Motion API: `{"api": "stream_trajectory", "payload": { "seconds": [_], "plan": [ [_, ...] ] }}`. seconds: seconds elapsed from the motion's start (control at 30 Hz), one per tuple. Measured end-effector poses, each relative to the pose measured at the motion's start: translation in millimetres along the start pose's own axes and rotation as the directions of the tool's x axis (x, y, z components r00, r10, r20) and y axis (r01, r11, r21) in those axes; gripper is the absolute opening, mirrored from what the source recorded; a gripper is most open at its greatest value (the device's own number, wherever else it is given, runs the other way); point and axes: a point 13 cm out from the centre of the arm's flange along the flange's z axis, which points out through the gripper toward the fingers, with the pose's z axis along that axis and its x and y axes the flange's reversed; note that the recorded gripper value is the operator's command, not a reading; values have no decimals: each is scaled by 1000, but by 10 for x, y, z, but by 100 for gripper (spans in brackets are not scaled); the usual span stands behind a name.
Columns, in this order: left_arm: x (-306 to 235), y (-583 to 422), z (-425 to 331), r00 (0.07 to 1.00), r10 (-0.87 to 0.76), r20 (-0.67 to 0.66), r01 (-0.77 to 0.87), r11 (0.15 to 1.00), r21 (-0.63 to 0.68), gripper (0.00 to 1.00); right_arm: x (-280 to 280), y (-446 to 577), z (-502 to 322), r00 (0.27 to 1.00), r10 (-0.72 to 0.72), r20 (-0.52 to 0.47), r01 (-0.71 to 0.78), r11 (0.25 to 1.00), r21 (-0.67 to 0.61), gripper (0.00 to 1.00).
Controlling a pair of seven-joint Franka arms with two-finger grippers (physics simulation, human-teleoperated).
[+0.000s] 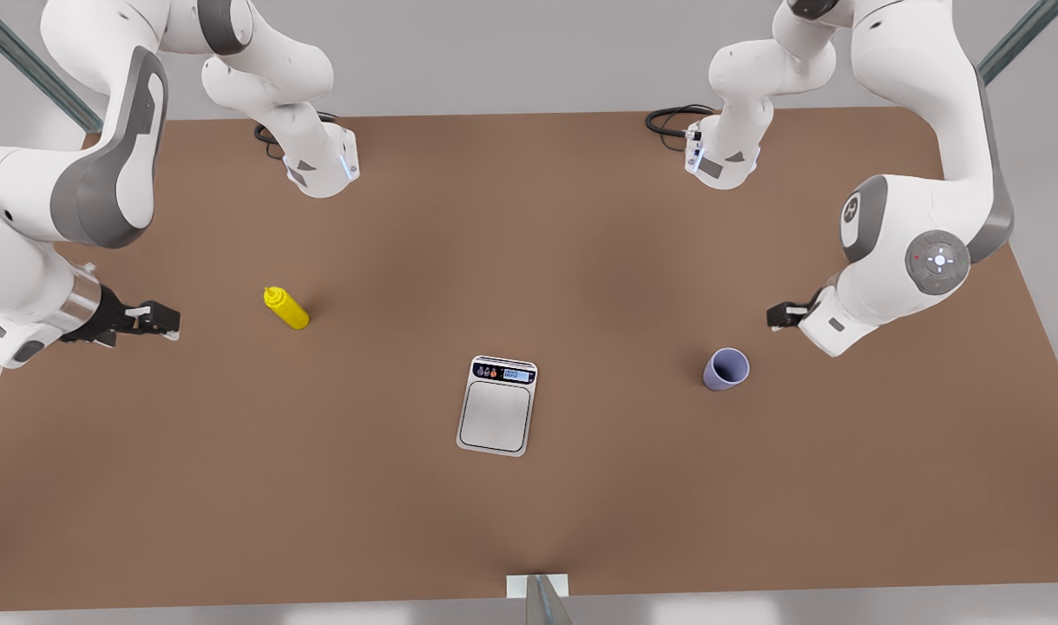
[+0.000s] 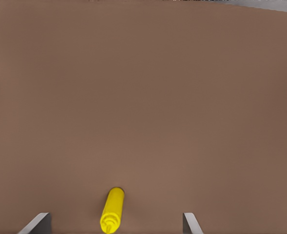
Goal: Move cup to the weight, pick up sauce bottle, pour sauce
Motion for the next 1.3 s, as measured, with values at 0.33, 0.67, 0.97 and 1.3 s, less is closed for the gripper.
{"api": "stream_trajectory", "payload": {
  "seconds": [0.33, 0.67, 0.97, 1.3],
  "plan": [
    [-29, 91, 2, 1000, -16, 7, 16, 1000, 8, 100, 539, -578, 1410, 979, 29, -201, -78, 967, -242, 100],
    [-30, 133, 3, 1000, -20, 6, 20, 1000, 9, 100, 782, -501, 2400, 981, -190, 29, 161, 724, -670, 100],
    [-27, 139, 11, 1000, -20, 4, 20, 1000, 9, 100, 1020, -431, 3089, 801, -363, 476, 596, 411, -690, 100],
    [-311, 183, 1580, 991, -18, -135, 26, 998, 55, 100, 1388, -203, 3353, 431, -386, 816, 899, 102, -427, 100]
  ]
}}
